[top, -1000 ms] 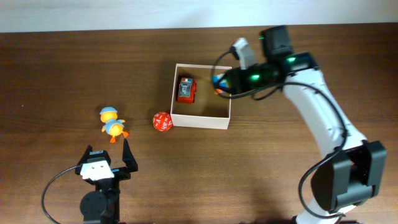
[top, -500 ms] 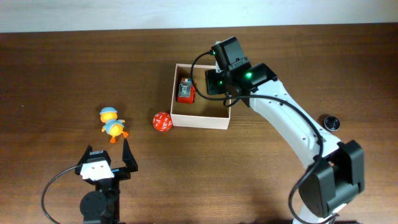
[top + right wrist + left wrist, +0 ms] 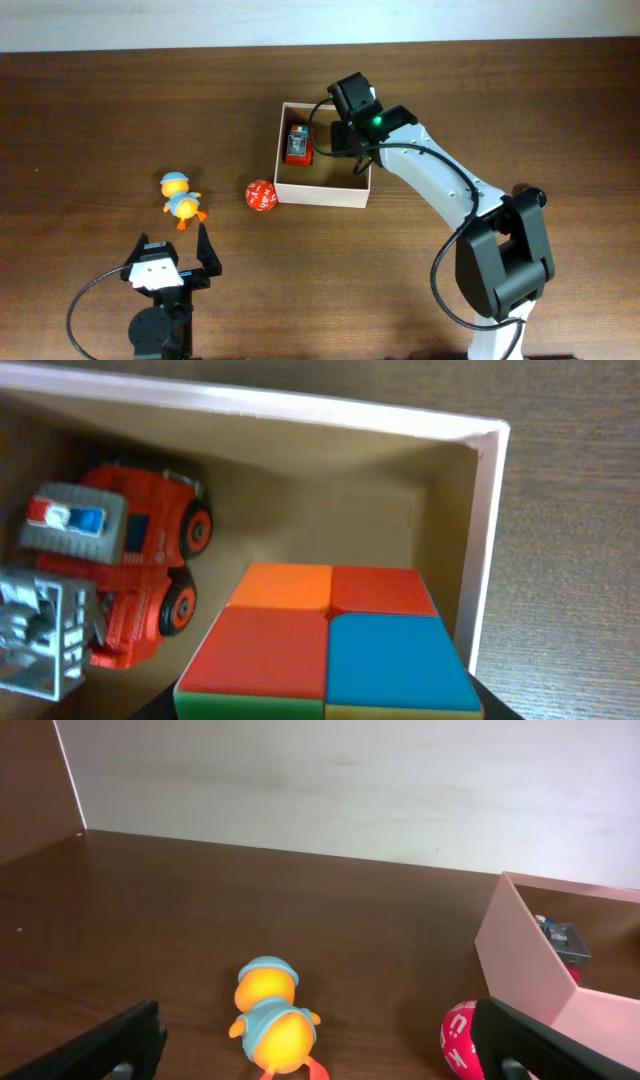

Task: Pack container
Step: 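Lower the cube into the box beside the truck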

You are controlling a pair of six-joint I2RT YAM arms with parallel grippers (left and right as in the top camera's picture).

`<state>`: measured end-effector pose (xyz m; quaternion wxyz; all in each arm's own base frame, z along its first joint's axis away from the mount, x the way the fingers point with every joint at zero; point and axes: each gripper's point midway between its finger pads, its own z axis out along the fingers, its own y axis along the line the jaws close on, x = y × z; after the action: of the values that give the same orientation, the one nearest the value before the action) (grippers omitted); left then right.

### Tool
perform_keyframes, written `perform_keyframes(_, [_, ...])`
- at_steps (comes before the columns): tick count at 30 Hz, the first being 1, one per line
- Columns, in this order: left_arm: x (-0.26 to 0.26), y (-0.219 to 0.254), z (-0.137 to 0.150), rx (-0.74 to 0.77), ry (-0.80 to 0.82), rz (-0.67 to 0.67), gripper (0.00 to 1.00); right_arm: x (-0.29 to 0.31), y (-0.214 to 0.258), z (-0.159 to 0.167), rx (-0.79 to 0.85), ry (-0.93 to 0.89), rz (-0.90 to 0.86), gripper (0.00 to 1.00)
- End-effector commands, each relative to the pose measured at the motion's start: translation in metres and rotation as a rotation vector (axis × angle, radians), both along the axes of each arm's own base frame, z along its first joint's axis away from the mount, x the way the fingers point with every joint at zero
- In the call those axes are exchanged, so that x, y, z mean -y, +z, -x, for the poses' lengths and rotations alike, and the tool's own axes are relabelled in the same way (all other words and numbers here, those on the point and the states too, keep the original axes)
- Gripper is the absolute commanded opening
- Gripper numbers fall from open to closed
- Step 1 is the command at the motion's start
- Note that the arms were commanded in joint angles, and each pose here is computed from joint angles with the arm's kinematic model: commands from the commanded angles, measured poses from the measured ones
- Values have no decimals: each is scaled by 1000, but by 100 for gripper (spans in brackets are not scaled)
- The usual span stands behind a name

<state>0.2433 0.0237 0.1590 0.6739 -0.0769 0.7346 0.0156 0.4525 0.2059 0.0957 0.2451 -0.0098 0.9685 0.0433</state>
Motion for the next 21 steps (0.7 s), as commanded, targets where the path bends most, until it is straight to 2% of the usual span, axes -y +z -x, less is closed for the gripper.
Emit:
perform_keyframes(1, [2,-1,0,0,-14,-14,99,2,10,-11,50,-58,-1,50])
perform_keyframes(13, [2,-1,0,0,-14,-14,99,9,12,-14,68,-140,-2,50])
perform_keyframes(16, [2,-1,0,0,-14,-14,99,9,12,-14,68,-140,-1,65])
perform_keyframes(19, [2,-1,0,0,-14,-14,99,9,12,-14,68,-139,-2,74])
perform_keyframes(21, [2,-1,0,0,-14,-14,99,9,12,-14,68,-139,-2,76])
